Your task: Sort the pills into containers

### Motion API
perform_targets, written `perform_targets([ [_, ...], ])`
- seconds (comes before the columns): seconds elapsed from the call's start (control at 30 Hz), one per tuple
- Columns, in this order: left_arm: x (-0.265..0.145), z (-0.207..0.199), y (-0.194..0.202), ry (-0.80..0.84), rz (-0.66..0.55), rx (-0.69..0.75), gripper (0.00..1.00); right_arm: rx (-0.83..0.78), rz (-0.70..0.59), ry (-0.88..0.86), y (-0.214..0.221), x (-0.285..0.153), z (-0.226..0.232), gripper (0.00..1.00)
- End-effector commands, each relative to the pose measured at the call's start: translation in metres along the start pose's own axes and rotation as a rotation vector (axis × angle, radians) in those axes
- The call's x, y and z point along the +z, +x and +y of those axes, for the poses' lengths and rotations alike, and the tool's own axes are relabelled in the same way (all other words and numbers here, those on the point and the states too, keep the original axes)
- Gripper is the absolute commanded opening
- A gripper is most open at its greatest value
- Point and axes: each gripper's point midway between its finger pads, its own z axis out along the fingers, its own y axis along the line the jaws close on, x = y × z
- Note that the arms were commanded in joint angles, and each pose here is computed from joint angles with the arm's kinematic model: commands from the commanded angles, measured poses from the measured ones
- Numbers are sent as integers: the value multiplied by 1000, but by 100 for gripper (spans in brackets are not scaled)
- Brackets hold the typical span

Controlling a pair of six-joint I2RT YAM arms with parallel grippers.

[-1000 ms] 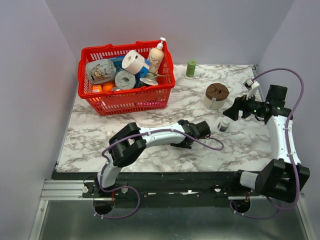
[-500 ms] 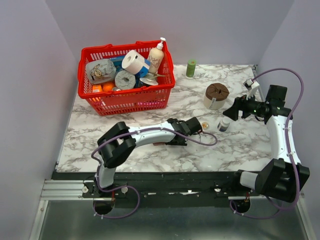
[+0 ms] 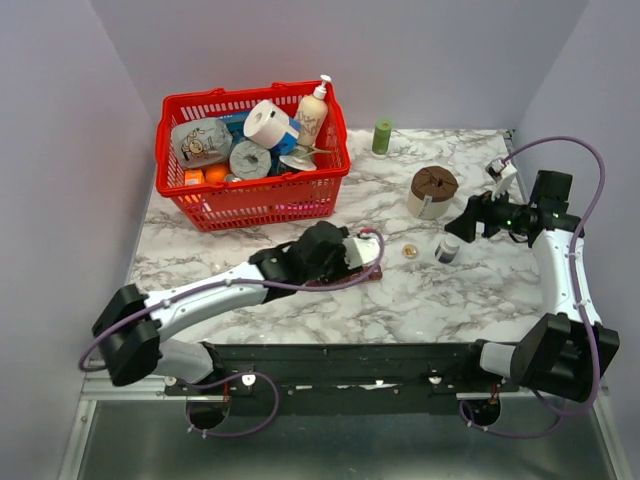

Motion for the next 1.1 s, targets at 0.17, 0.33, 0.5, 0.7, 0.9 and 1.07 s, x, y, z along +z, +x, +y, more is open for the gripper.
perform_targets([
  [0.17,-45,10,-35,-33,-494,-207,0,-8,-17,-53,4,1,7,91],
  [0.33,-93,24,-73,-58,-774,-216,0,-36,-32,-88,4,1,13,91],
  [0.5,-136,25,-102,-7,-1047,-239,0,-108,-91,-246,2,-3,46,92],
  [0.7,-182,12,-124,93,-1318,-225,0,-383,-161,-331,6,-6,76,100],
  [0.9,-213,2,-132,215,-1478,-231,0,-601,-226,-438,9,-6,108,99],
  [1.07,-203,-5,-117,238,-1459,-240,0,-723,-65,-562,18,8,116,98],
])
